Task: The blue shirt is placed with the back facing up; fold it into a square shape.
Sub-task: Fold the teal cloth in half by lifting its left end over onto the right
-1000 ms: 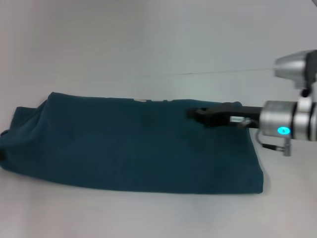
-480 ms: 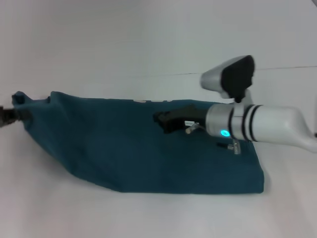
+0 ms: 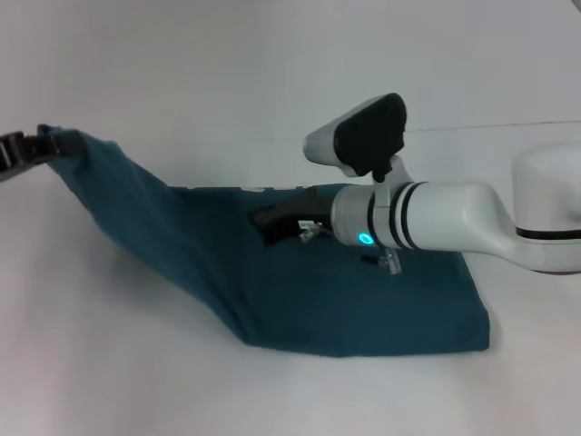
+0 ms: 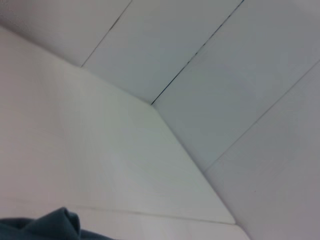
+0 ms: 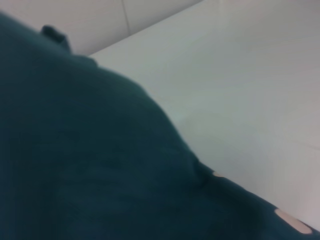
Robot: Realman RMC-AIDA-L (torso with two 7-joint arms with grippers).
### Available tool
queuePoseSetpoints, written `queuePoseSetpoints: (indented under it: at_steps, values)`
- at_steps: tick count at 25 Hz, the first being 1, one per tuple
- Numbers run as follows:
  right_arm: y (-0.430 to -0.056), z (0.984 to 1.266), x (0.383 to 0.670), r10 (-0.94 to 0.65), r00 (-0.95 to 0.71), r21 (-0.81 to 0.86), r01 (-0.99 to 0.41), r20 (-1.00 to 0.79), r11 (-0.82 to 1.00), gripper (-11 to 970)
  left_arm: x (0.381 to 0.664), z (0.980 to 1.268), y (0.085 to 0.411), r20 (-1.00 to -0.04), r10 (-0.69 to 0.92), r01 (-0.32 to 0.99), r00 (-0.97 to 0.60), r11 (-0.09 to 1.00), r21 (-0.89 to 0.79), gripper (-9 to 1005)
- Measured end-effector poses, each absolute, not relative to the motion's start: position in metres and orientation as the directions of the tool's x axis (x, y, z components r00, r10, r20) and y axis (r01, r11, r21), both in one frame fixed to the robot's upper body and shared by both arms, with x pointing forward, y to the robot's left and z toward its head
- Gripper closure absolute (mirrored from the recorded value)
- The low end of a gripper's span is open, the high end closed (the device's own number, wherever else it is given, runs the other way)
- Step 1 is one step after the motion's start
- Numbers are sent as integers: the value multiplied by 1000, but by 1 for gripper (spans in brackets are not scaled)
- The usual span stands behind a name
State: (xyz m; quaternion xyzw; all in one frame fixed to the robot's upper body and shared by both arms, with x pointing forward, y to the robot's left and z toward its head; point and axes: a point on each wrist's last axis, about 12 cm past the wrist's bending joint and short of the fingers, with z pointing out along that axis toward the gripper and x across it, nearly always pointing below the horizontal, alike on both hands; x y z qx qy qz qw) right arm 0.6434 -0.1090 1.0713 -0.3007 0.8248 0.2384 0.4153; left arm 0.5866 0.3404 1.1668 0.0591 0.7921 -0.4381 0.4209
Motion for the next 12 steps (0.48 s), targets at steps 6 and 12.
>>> queuePoseSetpoints:
  at_steps: [6,12]
  values:
    - [-99,1073,642,-327,-465,133,-717,-823,684,938,595,1178,336,-740,-265,493,-618,602,-628,977]
    - [-91,1072,637,-348,-459,137,-742,-818,657,938,603,1186,328,-756,-254,523,-603,589,-616,977]
